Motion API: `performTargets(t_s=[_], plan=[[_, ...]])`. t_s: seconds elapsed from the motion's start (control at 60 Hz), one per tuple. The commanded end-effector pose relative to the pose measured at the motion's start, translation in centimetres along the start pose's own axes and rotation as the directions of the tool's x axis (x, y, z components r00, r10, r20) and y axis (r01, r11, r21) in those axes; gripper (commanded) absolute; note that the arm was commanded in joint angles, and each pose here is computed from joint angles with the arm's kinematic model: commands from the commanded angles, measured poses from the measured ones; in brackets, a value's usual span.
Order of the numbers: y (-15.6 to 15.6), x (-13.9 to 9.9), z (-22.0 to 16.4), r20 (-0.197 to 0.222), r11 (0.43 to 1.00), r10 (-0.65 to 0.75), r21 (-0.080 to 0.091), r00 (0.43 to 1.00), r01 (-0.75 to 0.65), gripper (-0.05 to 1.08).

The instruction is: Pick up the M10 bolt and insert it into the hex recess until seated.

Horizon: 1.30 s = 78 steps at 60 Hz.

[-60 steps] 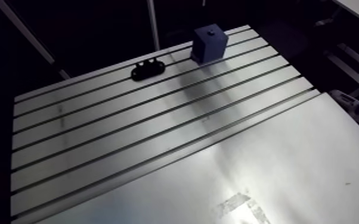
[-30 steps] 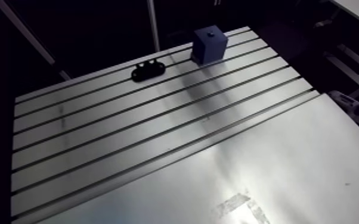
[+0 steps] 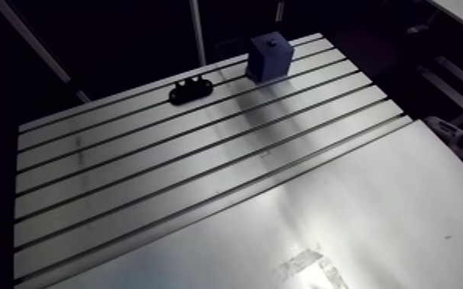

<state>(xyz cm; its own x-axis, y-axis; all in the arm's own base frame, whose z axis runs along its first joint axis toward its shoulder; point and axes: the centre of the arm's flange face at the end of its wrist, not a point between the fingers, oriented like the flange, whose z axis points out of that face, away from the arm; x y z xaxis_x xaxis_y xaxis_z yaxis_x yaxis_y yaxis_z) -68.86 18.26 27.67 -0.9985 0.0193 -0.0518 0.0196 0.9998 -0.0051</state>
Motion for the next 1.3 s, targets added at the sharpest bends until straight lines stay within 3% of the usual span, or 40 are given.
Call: performTargets(t_s=[0.017,0.217,0.45,0.767,1.3], plan=[[-0.2,-0.2,0.9,-0.002,1.000,-0.010,-0.002,1.000,0.010,1.08],[0.0,0.1,1.4,-0.006,1.000,-0.011,-0.004,1.000,0.011,1.08],[0.2,0.4,2.6,0.007,1.000,-0.010,0.010,1.000,0.010,1.08],[0.0,0.2,3.4,0.022,1.000,-0.012,0.016,1.000,0.012,1.08],[0.0,0.0,3.5,0.025,1.000,-0.013,0.009,1.000,0.013,1.08]])
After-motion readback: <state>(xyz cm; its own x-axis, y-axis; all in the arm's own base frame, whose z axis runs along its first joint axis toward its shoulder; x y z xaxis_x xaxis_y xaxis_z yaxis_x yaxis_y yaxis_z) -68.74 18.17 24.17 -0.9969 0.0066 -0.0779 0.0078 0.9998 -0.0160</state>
